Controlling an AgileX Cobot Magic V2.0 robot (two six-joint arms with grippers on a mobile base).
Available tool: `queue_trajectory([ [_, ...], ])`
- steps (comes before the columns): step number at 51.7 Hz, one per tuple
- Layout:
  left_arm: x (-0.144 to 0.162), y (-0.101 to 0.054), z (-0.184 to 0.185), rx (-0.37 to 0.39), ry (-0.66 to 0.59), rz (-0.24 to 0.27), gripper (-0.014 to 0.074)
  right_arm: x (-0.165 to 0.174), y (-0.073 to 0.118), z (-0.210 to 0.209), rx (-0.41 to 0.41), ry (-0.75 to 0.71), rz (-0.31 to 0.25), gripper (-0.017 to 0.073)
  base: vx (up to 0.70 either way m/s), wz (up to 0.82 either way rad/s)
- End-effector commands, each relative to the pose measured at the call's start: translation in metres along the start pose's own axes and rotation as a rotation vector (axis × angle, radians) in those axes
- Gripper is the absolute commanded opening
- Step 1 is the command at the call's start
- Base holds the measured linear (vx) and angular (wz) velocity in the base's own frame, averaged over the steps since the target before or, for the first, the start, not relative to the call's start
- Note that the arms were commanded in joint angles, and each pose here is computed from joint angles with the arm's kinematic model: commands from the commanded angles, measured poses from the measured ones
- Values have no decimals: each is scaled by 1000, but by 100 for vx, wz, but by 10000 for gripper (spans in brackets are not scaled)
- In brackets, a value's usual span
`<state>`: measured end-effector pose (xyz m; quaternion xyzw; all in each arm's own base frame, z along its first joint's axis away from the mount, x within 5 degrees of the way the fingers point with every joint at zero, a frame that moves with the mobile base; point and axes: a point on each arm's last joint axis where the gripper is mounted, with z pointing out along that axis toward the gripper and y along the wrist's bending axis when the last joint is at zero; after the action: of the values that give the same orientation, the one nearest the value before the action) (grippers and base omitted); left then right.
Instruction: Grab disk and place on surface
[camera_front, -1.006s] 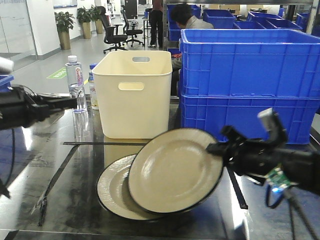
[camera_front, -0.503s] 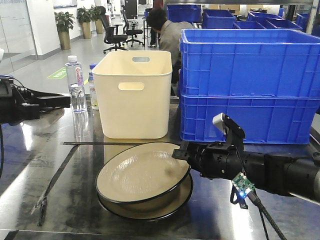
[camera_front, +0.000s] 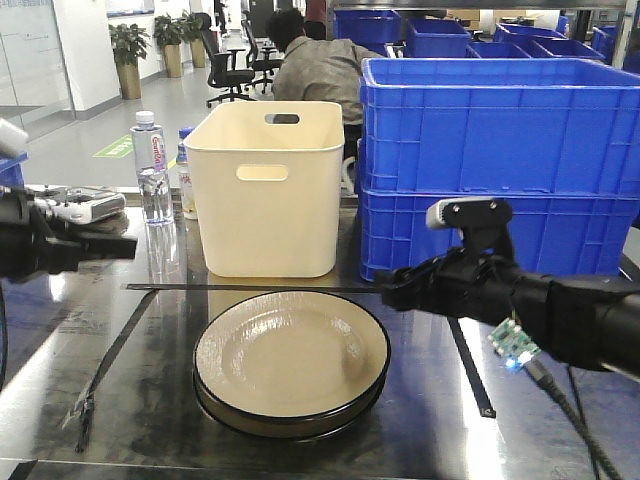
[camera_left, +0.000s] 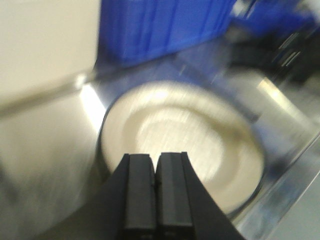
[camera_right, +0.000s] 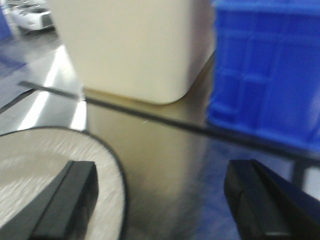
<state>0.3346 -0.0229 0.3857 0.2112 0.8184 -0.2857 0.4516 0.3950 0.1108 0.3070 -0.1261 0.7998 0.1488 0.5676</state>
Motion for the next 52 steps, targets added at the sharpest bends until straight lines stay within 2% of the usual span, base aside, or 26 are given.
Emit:
queue_trajectory([
  [1,-6,-2,-18,-161,34,-57,-5,-43,3,-34,39,-128,-84,492,0,0],
  [2,-4,2,-19,-197,55,-69,-5,-46,4,-39,41,-138,-93,478,0,0],
  [5,5,16,-24,-372,146,-108,-5,-56,6,-51,46,-168,-130,404,0,0],
  [6,8,21,-27,-433,178,-94,-5,-58,7,-54,47,-175,-138,384,0,0],
  [7,10,24,-28,-476,192,-114,-5,-62,8,-59,48,-186,-149,354,0,0],
  [8,12,29,-31,-534,219,-97,-5,-65,9,-64,49,-198,-159,323,0,0],
  [9,14,32,-33,-575,229,-112,-5,-67,9,-67,50,-206,-164,300,0,0],
  [10,16,36,-36,-627,253,-94,-5,-71,10,-72,51,-218,-173,266,0,0],
  [14,20,47,-44,-773,291,-97,-5,-80,15,-93,53,-255,-201,132,0,0],
  [16,20,50,-48,-819,291,-95,-5,-82,17,-102,51,-264,-212,71,0,0],
  [19,16,51,-52,-851,250,-100,-5,-79,19,-115,49,-268,-220,-13,0,0],
  [23,8,45,-58,-852,162,-88,-5,-75,22,-138,53,-281,-215,-15,0,0],
  [29,-4,23,-76,-847,-40,-43,-5,-58,26,-167,55,-282,-202,-12,0,0],
  [34,-1,-4,-96,-846,-221,-2,-5,-42,28,-194,78,-296,-195,-10,0,0],
  [38,13,-23,-109,-840,-325,19,-5,-31,28,-213,103,-316,-188,-9,0,0],
  [42,40,-44,-120,-834,-388,32,-5,-18,27,-227,142,-325,-180,-9,0,0],
  [46,70,-58,-127,-838,-408,53,-5,-5,26,-241,168,-338,-164,-9,0,0],
  [52,115,-85,-141,-854,-419,128,-5,13,27,-250,160,-330,-117,-9,0,0],
])
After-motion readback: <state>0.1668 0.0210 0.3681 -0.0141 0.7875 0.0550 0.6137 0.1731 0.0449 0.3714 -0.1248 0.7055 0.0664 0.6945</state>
